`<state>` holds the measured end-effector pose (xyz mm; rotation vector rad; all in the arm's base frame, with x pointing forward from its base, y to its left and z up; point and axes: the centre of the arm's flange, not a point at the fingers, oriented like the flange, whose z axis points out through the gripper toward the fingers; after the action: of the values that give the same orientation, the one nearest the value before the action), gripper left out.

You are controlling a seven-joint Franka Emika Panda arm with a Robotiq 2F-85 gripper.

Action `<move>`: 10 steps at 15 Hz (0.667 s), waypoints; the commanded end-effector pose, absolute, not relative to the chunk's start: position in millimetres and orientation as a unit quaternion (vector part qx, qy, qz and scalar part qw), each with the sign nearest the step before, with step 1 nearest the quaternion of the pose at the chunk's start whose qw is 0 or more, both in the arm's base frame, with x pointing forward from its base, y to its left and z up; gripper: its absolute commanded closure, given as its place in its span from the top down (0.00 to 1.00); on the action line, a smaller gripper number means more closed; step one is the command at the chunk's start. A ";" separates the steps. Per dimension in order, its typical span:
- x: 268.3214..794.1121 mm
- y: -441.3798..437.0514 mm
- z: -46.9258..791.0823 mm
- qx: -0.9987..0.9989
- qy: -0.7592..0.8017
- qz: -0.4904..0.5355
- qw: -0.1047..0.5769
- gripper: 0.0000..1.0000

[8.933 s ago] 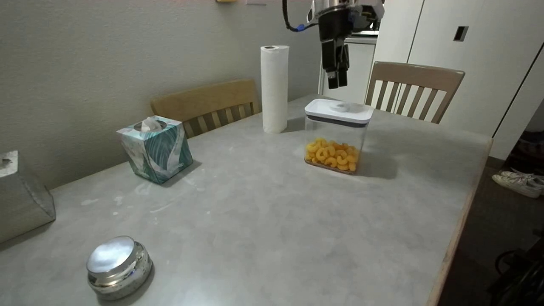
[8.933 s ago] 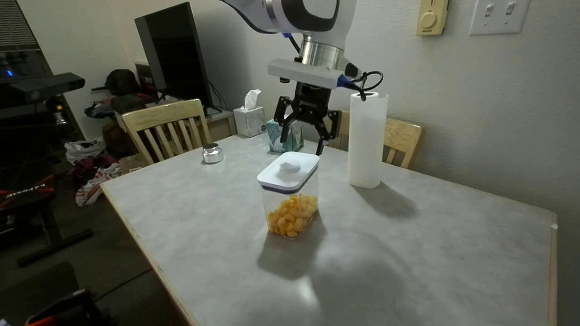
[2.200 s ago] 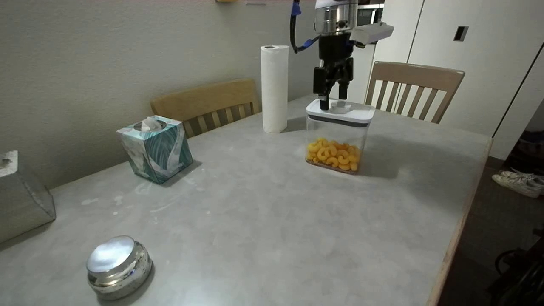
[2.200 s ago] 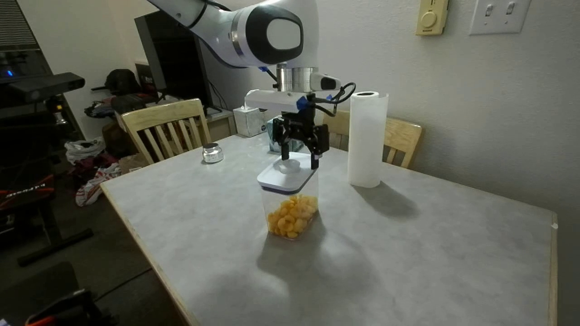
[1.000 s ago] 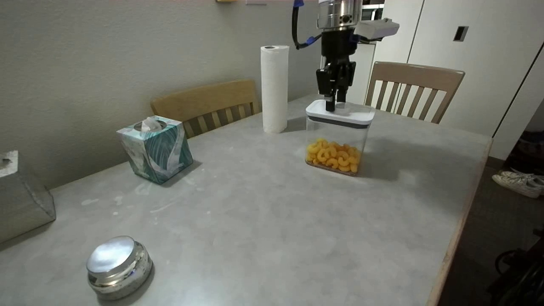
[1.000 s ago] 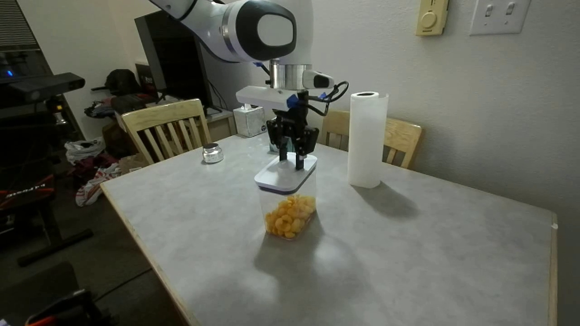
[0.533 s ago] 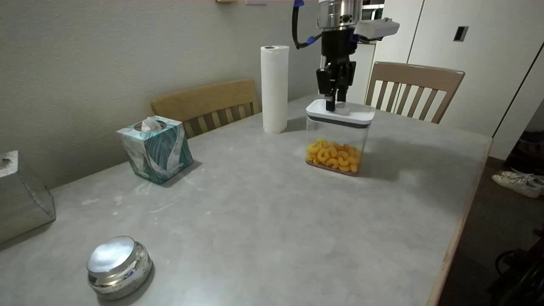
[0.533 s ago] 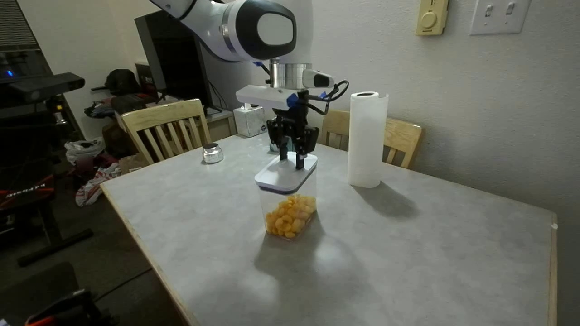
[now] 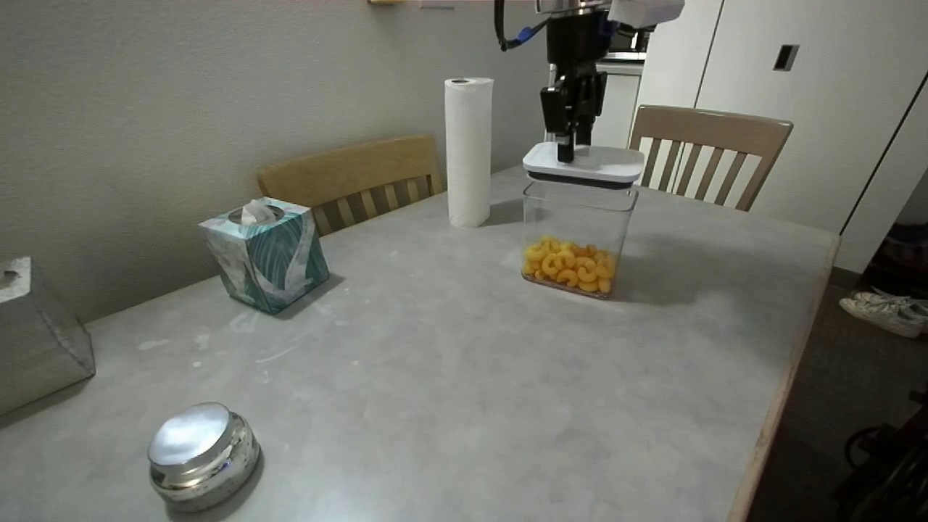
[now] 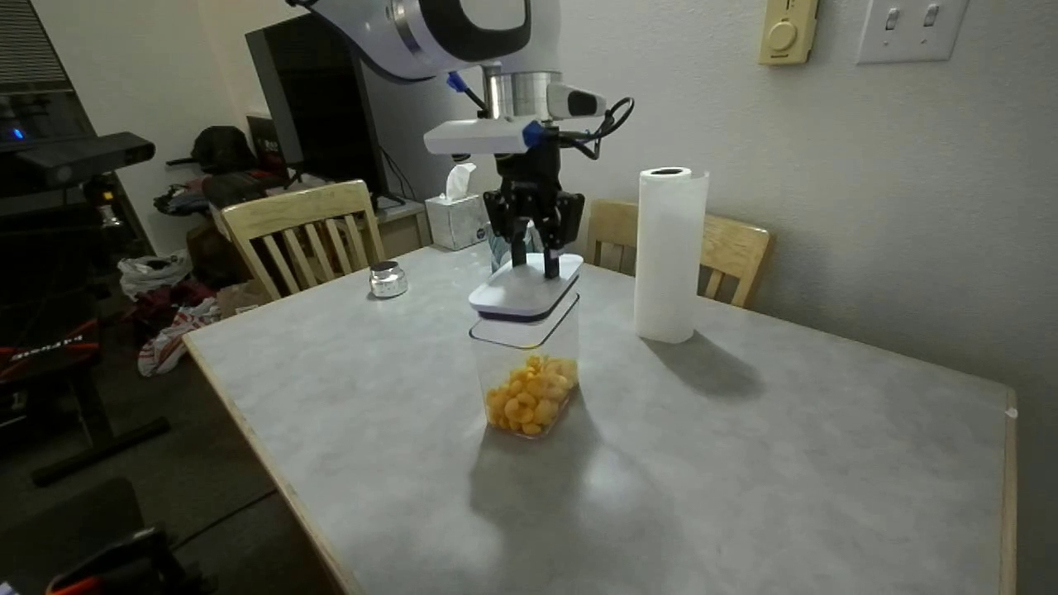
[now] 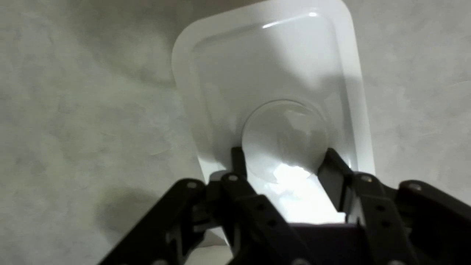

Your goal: Press the button atop the lid and then put the lid on the table

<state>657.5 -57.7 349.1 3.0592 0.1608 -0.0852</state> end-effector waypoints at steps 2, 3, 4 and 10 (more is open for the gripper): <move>663.3 -49.4 382.5 0.996 0.062 -0.027 0.059 0.27; 667.2 -45.3 384.6 0.996 0.064 -0.023 0.059 0.27; 671.8 -41.2 385.2 0.996 0.065 -0.016 0.059 0.27; 706.5 -15.3 381.6 0.994 0.081 0.046 0.053 0.27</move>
<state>682.7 -23.0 384.2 3.0287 0.2255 0.0574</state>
